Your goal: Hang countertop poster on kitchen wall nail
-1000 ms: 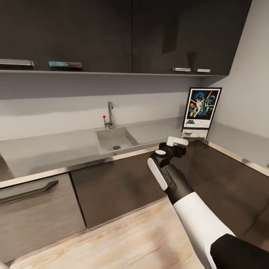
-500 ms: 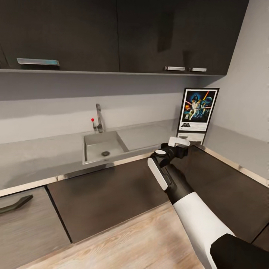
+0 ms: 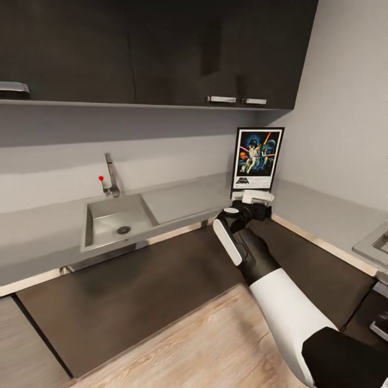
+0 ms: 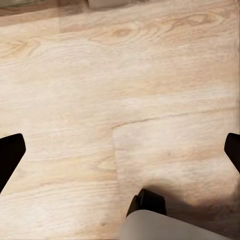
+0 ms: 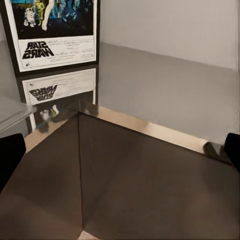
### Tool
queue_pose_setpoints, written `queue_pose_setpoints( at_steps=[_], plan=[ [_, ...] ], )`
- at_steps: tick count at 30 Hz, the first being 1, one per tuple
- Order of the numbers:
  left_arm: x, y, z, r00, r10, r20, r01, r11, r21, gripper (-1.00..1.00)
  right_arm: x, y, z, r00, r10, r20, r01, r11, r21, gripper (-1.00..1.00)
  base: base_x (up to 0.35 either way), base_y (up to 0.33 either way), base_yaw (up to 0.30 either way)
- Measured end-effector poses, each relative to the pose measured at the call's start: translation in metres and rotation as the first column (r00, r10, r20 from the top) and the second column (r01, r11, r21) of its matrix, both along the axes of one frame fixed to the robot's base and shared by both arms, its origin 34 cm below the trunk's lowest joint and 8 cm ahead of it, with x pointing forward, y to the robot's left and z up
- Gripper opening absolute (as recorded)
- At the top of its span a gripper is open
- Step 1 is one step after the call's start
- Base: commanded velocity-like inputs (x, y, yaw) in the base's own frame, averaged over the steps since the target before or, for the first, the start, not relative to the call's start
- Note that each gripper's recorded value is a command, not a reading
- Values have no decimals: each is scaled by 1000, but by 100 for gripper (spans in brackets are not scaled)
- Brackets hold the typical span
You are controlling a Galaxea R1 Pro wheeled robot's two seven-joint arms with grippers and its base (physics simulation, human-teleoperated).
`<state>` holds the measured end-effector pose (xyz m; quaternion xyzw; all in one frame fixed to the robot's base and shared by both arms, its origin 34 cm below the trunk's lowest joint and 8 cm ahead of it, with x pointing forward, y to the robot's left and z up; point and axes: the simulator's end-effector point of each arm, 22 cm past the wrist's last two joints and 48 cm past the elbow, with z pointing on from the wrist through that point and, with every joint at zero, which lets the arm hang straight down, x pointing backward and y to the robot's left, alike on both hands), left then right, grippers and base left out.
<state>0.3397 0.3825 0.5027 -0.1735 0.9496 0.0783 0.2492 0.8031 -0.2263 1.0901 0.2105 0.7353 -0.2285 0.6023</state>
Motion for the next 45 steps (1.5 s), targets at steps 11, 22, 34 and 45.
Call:
queue_pose_setpoints(
  at_steps=[11, 22, 34, 45],
  plan=[
    [0, 0, 0, 1000, 0, 1, 0, 1000, 0, 100, 3, 0, 12, 1000, 1, 16, -1, 1000, 0, 100, 213, 0, -16],
    [0, 0, 0, 1000, 0, 1, 0, 1000, 1, 100, 3, 1, 12, 1000, 2, 18, -2, 1000, 1, 100, 236, -48, 0],
    [0, 0, 0, 1000, 1, 0, -1, 1000, 1, 100, 3, 1, 13, 1000, 1, 19, -1, 1000, -1, 100, 151, -153, 0],
    [-36, -7, -18, 997, 29, -76, -31, 999, -27, 100, 3, 3, 13, 1000, 6, 21, -6, 1000, -2, 100, 173, -33, 0]
  ],
)
